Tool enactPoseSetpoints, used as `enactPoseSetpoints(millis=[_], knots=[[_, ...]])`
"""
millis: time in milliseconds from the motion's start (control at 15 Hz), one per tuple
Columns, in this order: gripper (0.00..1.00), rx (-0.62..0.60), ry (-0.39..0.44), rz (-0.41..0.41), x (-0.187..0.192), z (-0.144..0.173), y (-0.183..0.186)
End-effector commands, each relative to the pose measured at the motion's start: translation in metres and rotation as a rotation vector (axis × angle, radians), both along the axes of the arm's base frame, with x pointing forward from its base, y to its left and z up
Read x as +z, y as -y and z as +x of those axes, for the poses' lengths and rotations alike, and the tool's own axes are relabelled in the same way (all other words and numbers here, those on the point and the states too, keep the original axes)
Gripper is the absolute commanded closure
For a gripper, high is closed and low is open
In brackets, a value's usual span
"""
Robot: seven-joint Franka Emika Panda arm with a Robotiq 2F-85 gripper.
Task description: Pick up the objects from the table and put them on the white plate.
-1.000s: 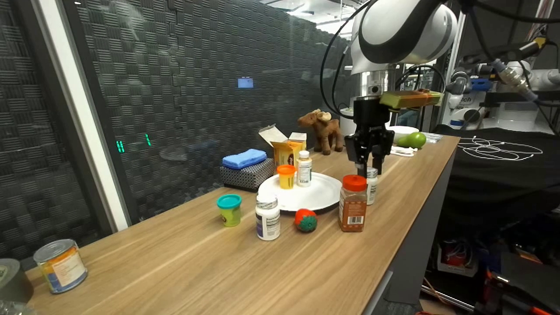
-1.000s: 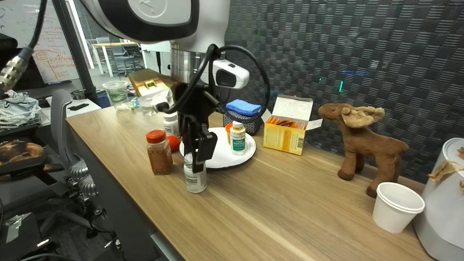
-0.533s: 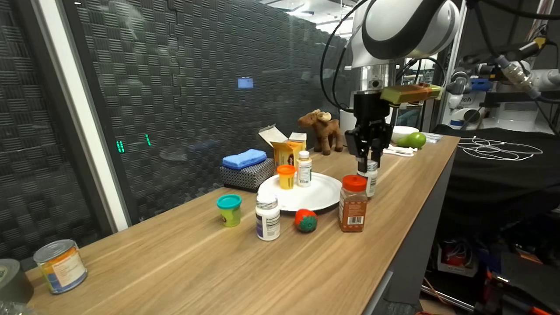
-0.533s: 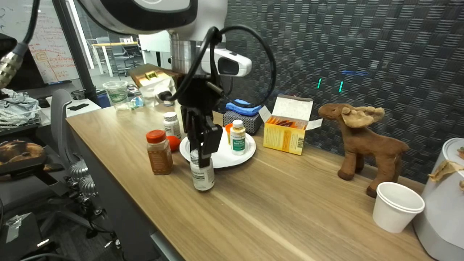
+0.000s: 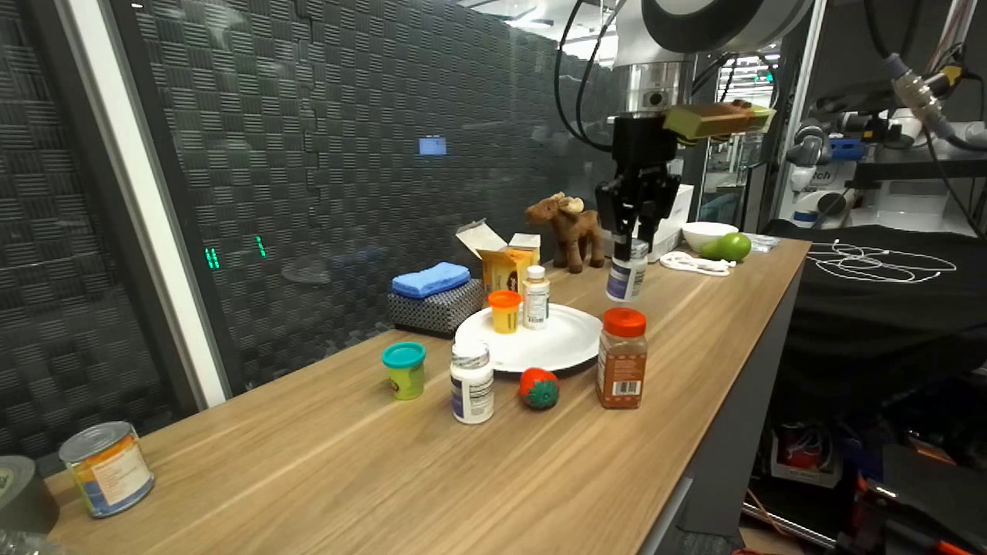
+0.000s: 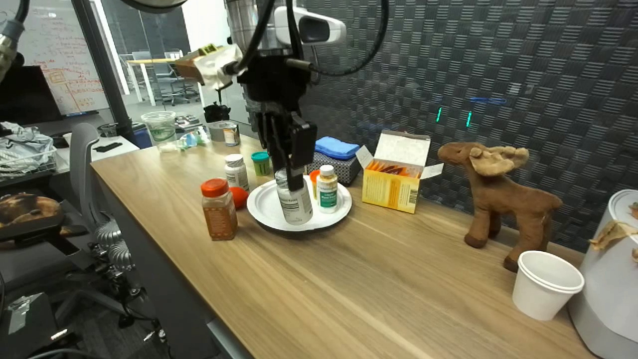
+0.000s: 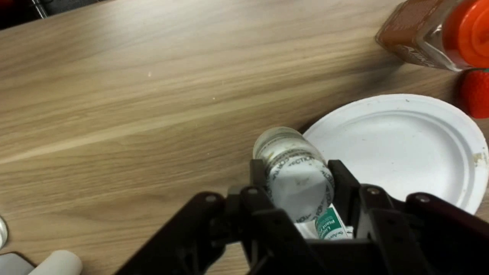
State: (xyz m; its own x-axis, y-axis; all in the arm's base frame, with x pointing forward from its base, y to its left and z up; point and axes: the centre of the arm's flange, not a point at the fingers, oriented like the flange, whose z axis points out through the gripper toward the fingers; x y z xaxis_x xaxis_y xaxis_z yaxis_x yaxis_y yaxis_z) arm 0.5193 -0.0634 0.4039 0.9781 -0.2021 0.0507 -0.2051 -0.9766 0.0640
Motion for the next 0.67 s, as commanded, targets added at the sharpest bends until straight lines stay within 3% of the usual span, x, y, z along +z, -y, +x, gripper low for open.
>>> enactPoseSetpoints(millis=[0,600], knots=[[0.81,0.037,0.021,0.001,0.010,0.019,-0.013],[0.81,0.118,0.002,0.000,-0.027,0.055,-0.025]])
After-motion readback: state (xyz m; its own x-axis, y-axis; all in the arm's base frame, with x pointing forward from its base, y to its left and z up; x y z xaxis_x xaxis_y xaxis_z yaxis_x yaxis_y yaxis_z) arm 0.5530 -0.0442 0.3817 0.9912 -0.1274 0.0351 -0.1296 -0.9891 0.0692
